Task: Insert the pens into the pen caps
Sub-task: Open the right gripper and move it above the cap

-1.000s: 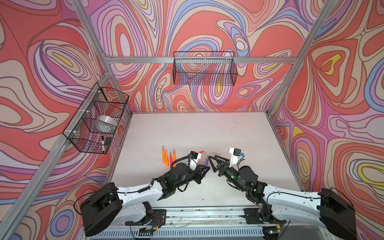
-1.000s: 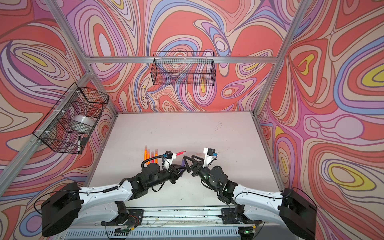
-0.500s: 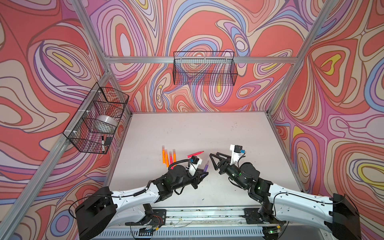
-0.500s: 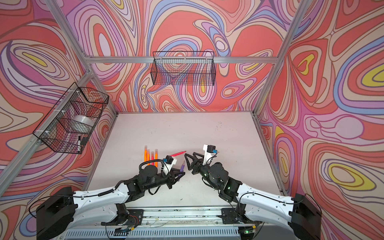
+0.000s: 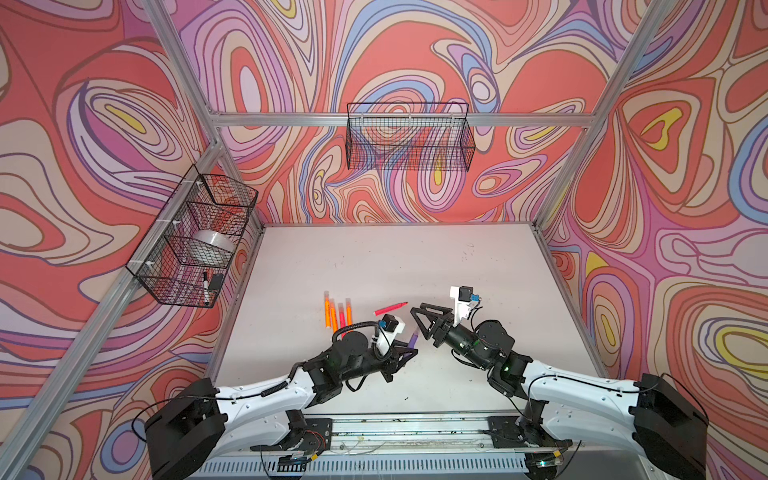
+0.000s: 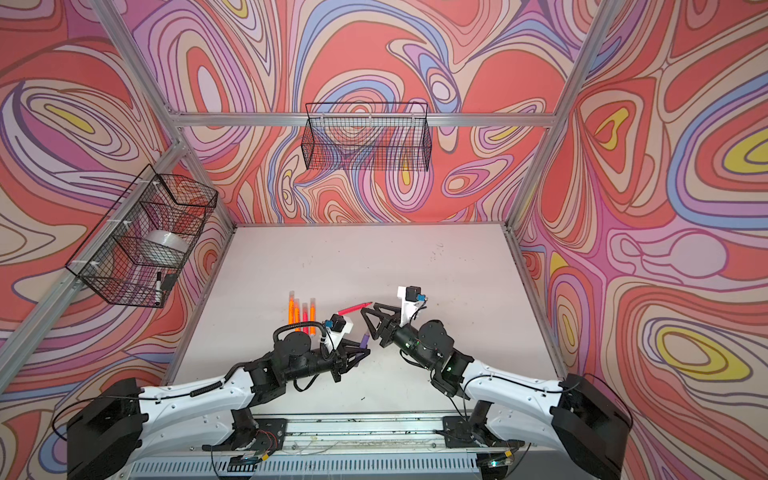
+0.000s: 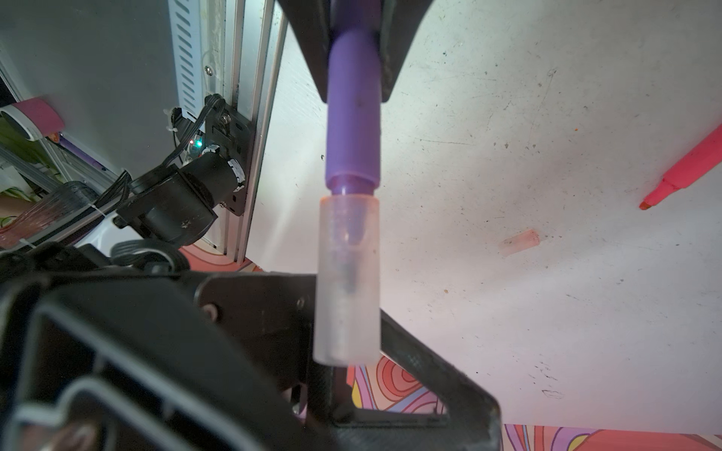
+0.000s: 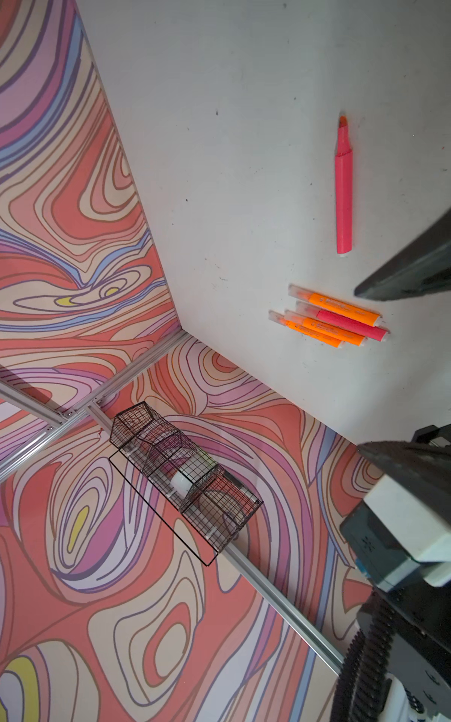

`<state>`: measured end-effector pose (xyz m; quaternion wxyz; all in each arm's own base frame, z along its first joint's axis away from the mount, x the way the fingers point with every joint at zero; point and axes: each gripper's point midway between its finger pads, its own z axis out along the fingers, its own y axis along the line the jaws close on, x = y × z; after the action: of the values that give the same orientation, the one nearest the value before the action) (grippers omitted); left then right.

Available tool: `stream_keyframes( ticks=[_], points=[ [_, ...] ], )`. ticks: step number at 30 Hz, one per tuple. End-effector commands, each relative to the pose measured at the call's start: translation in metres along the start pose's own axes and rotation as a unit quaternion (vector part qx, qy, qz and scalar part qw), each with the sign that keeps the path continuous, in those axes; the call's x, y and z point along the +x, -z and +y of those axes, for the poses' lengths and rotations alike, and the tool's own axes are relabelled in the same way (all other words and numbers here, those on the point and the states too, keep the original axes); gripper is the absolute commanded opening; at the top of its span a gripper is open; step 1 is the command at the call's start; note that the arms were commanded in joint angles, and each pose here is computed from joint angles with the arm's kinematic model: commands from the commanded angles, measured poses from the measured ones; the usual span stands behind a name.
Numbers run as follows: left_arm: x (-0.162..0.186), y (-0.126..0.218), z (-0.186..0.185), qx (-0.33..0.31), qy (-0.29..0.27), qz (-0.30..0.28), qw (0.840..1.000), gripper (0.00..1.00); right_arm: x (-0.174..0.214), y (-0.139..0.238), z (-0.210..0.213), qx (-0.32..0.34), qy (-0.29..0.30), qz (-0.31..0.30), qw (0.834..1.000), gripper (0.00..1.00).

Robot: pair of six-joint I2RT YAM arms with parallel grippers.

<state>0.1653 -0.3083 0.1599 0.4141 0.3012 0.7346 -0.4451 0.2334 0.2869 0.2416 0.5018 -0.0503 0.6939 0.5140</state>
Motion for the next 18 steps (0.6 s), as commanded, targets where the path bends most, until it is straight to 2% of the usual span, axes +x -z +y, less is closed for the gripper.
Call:
stream_keyframes(
  ticks=[1, 10, 16, 18],
  points=[
    [-0.001, 0.004, -0.002, 0.004, -0.013, -0.002, 1.000, 0.00, -0.001, -0.001, 0.012, -0.037, -0.009, 0.001, 0.999, 0.50],
    [-0.002, 0.003, -0.002, 0.001, -0.014, -0.002, 1.000, 0.00, 0.007, -0.006, 0.007, -0.025, -0.012, 0.016, 0.999, 0.26],
    [-0.005, 0.002, 0.001, -0.007, -0.016, -0.003, 1.000, 0.00, 0.011, -0.010, 0.003, -0.010, -0.012, 0.032, 0.999, 0.02],
    [-0.008, 0.002, 0.005, -0.022, -0.018, -0.006, 1.000, 0.00, 0.015, -0.011, 0.000, -0.005, -0.016, 0.038, 0.999, 0.00]
  ],
)
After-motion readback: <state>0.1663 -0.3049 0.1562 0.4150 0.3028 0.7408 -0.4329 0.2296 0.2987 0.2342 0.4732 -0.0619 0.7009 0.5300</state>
